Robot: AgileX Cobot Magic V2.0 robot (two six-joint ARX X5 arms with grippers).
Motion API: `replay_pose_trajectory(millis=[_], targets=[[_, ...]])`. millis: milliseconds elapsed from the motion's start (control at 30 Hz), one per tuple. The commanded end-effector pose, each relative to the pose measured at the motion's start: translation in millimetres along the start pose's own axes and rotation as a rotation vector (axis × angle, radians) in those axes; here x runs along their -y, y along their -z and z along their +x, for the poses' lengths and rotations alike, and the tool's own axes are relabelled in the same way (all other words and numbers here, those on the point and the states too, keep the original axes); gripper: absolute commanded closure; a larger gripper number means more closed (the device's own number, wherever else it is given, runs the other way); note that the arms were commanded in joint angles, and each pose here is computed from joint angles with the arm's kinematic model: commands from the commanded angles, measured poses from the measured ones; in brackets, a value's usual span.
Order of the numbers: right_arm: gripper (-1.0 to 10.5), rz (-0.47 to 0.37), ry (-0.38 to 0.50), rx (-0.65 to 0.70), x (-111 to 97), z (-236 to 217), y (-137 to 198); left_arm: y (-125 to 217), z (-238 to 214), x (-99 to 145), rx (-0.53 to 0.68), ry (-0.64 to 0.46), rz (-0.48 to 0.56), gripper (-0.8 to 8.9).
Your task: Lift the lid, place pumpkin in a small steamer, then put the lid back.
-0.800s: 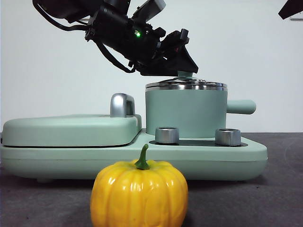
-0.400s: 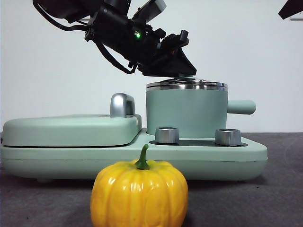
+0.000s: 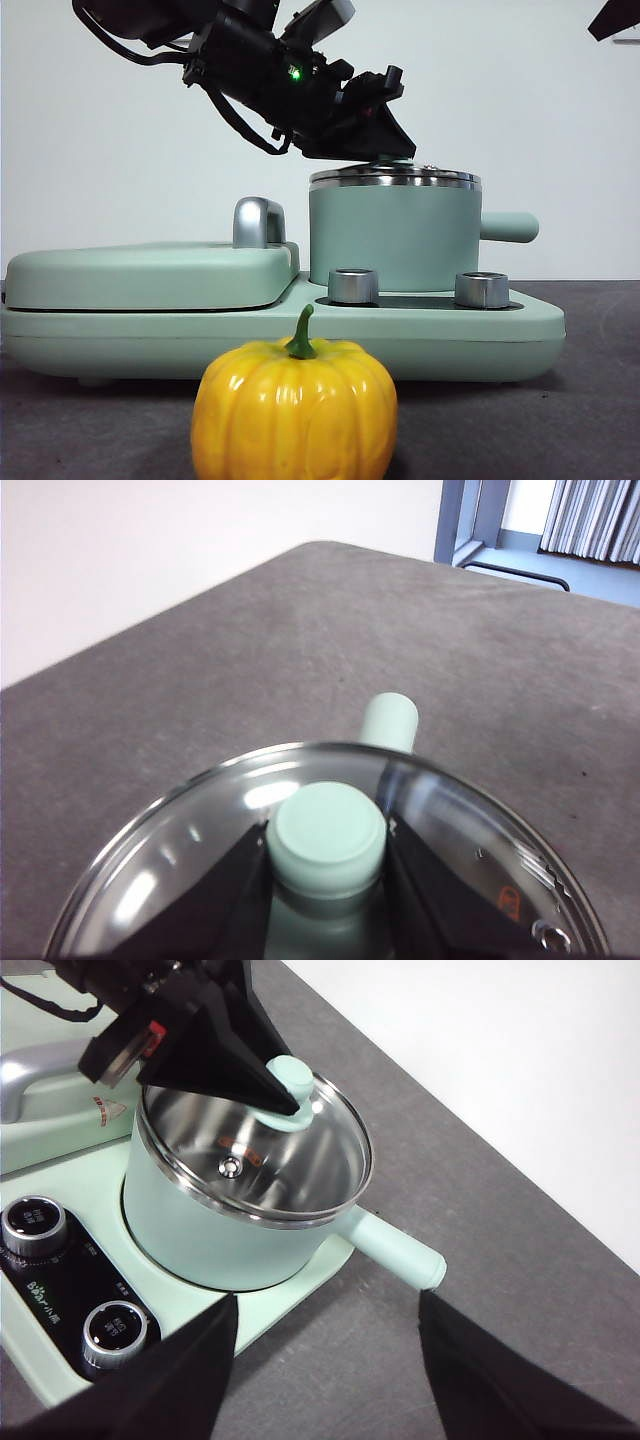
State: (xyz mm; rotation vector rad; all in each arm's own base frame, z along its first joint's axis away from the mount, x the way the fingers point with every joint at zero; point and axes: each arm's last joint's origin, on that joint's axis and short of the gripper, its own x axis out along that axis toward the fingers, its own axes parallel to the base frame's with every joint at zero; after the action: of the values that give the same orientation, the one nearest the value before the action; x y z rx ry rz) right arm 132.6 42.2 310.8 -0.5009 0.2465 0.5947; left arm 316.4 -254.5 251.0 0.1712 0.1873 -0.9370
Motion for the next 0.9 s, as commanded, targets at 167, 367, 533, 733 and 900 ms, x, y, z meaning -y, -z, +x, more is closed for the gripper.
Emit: replay_pose_trajectory(millis=[167, 367, 533, 733, 900], targets=[[6.6, 0.008, 0.006, 0.015, 1.8, -1.3, -5.2, -43.2, -12.3, -1.7, 0.142, -0.034, 0.058, 8.07], [6.6, 0.008, 0.007, 0.016, 1.8, -1.4, -5.2, -60.2, -29.7, 0.8, 0.141, -0.034, 0.044, 8.07], [6.6, 0.006, -0.004, 0.021, 0.9, -1.2, -5.7, -74.1, -59.6, 5.7, 0.058, -0.033, -0.007, 8.06], [6.6, -0.009, -0.042, 0.037, -4.3, -0.1, -8.3, -87.5, -103.5, 5.2, -0.029, -0.072, -0.111, 8.03], [6.6, -0.026, -0.092, 0.051, -11.2, 0.9, -11.1, -91.9, -135.9, 1.0, -0.094, -0.196, -0.18, 8.03]])
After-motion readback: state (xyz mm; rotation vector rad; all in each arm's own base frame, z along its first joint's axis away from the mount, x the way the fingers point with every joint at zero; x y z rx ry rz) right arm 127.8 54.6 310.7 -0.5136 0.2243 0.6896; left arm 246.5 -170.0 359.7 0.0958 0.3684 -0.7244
